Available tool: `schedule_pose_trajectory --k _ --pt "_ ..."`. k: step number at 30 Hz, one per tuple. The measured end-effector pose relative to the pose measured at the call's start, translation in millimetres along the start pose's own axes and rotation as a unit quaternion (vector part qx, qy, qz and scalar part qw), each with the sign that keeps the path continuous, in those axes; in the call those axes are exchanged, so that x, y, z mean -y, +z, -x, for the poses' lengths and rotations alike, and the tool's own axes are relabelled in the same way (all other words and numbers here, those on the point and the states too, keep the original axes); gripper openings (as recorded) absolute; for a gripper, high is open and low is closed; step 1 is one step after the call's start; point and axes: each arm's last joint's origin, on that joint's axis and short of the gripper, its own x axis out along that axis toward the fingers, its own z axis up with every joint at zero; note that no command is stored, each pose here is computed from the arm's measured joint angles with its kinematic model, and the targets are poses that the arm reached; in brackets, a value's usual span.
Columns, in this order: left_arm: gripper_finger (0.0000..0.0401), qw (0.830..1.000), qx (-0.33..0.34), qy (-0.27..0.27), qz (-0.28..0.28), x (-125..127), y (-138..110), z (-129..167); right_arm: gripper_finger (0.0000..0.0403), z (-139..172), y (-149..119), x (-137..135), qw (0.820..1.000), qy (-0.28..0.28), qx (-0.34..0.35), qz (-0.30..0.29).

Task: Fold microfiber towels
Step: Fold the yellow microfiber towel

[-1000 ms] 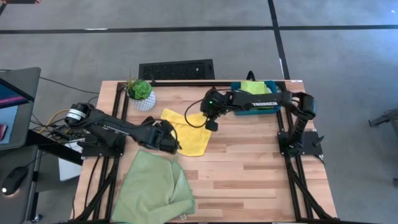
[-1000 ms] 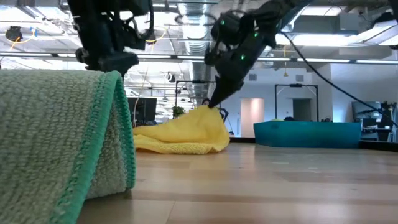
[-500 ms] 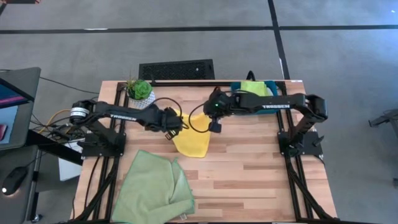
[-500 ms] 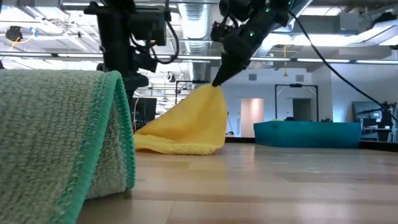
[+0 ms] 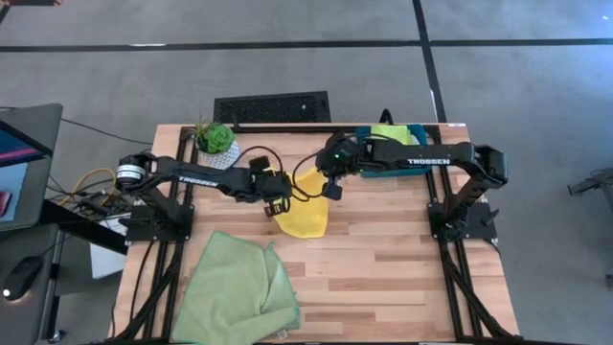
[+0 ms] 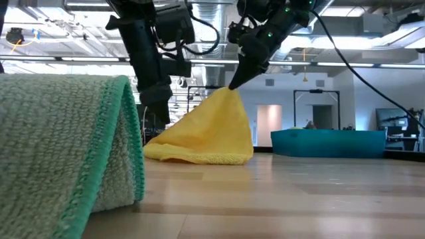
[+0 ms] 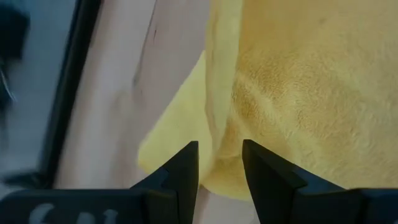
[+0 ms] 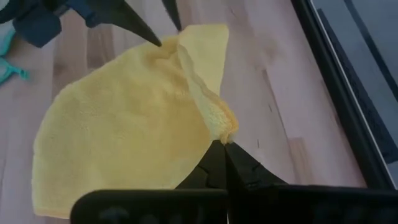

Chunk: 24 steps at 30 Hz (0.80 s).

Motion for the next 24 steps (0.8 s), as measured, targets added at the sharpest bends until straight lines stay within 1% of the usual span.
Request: schedule_pose_trajectory --k 3,5,6,8,12,18,22,24 --pt "0.0118 0.997 0.016 -0.004 -0.080 -0.4 3.6 -0.2 0.0004 0.0 0.2 -0.9 1.000 0.001 0.000 0.001" --pt "0.0118 0.993 0.026 -0.016 -0.111 -0.6 5.6 -0.7 0.0004 0.1 0.1 -1.2 1.000 0.001 0.000 0.001" --pt "0.0118 0.992 0.034 -0.025 -0.116 -0.9 7.2 -1.1 0.0005 0.1 -0.3 -1.1 1.000 0.001 -0.002 0.002" --pt "0.0118 0.991 0.049 -0.037 -0.120 -2.6 10.4 -2.2 0.0005 0.1 -0.7 -1.1 1.000 0.002 -0.004 0.006" --pt "0.0118 0.992 0.057 -0.030 -0.107 -10.9 13.3 -6.2 0.0005 0.1 -1.5 -1.2 1.000 0.002 -0.008 0.011" --pt "0.0118 0.992 0.054 -0.064 -0.099 -23.1 12.7 -13.5 0.0005 0.1 -1.3 -1.2 1.000 0.003 -0.007 0.018" --pt "0.0118 0.992 0.062 -0.060 -0.094 -26.9 9.4 -21.0 0.0005 0.1 -1.2 -1.2 1.000 0.002 -0.007 0.024" --pt "0.0118 0.991 0.065 -0.067 -0.091 -27.0 6.6 -24.5 0.0005 0.1 -1.1 -1.2 1.000 0.002 -0.006 0.024"
